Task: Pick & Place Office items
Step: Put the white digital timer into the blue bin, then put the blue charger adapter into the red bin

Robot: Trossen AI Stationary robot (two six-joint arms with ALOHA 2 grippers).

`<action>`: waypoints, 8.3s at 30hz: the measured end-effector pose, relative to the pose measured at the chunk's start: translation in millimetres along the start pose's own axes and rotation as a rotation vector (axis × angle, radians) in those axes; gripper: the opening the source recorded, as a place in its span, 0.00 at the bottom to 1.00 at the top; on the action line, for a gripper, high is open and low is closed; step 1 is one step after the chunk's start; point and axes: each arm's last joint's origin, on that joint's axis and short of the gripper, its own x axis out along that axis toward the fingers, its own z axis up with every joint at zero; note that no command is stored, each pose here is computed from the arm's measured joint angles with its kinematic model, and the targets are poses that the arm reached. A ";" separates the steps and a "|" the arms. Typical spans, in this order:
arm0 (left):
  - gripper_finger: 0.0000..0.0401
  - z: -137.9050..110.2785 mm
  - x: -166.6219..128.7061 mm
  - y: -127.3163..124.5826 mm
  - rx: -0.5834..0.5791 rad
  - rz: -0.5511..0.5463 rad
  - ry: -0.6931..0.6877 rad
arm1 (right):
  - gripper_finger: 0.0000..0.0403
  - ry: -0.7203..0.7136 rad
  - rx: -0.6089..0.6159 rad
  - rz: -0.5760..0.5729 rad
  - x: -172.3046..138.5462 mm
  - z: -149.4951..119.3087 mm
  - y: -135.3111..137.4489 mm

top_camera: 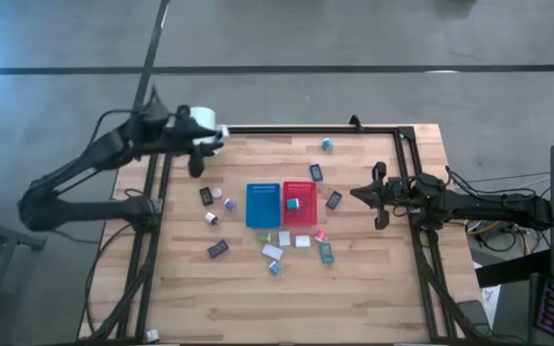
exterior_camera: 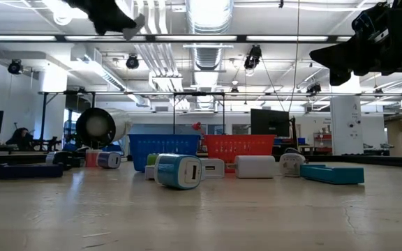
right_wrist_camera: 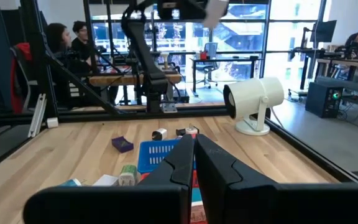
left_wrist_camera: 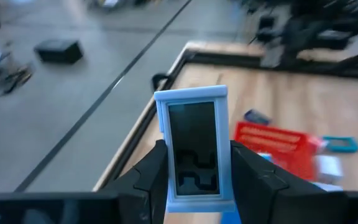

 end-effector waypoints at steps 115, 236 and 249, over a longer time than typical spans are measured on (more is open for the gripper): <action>0.74 -120.8 197.2 -79.3 -0.044 -0.333 0.529 | 0.03 0.007 0.027 -0.002 -0.3 -2.3 -0.2; 0.03 -207.5 30.4 -72.2 0.038 -0.215 -0.228 | 0.54 1.394 0.616 -0.846 191.9 -32.2 -259.7; 0.03 -207.5 30.4 -72.2 0.034 -0.216 -0.227 | 0.30 1.458 0.507 -0.722 189.8 -35.0 -260.7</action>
